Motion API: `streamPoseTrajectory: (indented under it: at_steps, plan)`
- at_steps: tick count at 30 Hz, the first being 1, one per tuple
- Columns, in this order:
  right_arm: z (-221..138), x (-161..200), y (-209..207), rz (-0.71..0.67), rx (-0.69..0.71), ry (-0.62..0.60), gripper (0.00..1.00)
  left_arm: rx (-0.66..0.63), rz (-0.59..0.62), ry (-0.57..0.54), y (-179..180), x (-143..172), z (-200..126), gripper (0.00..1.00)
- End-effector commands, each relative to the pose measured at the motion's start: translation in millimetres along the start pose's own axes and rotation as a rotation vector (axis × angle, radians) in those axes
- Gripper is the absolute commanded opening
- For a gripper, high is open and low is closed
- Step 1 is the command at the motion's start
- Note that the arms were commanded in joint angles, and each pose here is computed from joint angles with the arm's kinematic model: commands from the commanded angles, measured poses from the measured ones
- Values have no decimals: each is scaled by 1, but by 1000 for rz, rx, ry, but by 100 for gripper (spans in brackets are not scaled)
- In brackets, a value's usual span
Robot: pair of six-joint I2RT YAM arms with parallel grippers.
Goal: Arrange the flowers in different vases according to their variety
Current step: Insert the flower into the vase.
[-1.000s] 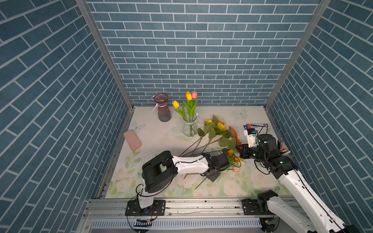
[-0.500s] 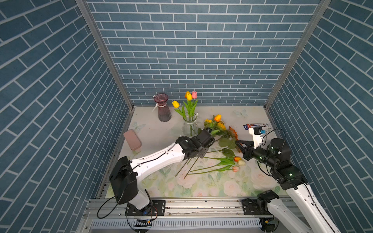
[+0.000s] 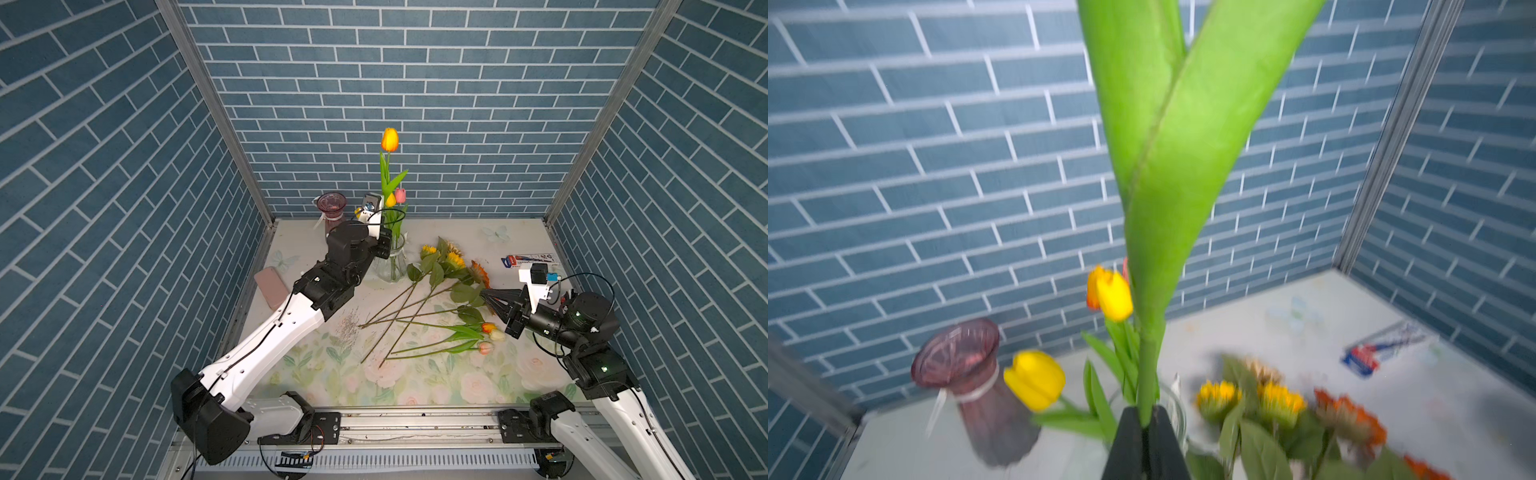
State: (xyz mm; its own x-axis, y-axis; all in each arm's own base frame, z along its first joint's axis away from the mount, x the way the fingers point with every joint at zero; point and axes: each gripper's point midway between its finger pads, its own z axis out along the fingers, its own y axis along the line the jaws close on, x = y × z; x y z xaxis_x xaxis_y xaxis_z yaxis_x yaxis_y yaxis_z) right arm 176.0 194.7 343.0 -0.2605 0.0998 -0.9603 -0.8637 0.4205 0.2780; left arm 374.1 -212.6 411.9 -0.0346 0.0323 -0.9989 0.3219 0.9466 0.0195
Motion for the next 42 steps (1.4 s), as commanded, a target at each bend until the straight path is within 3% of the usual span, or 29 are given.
streamPoseTrajectory:
  at_steps: [1, 7, 18, 25, 32, 42]
  plan:
    - [3, -5, 9, -71, -69, -19, 0, 73, -39, -245, -8, -53, 8, 0]
    - [11, -4, 0, -68, -56, -2, 0, 110, -82, -369, -7, -45, 35, 0]
    - [18, -3, -11, -50, -27, 19, 0, 49, -142, -383, 32, 14, 93, 0]
    - [22, 1, -18, -38, -7, 36, 0, 87, -176, -316, 23, 60, 124, 0]
    - [27, 7, -25, -26, 2, 60, 0, 66, -199, -250, 25, 99, 125, 0]
    - [29, 11, -29, -14, 10, 72, 0, 68, -152, -150, 22, 124, 114, 0]
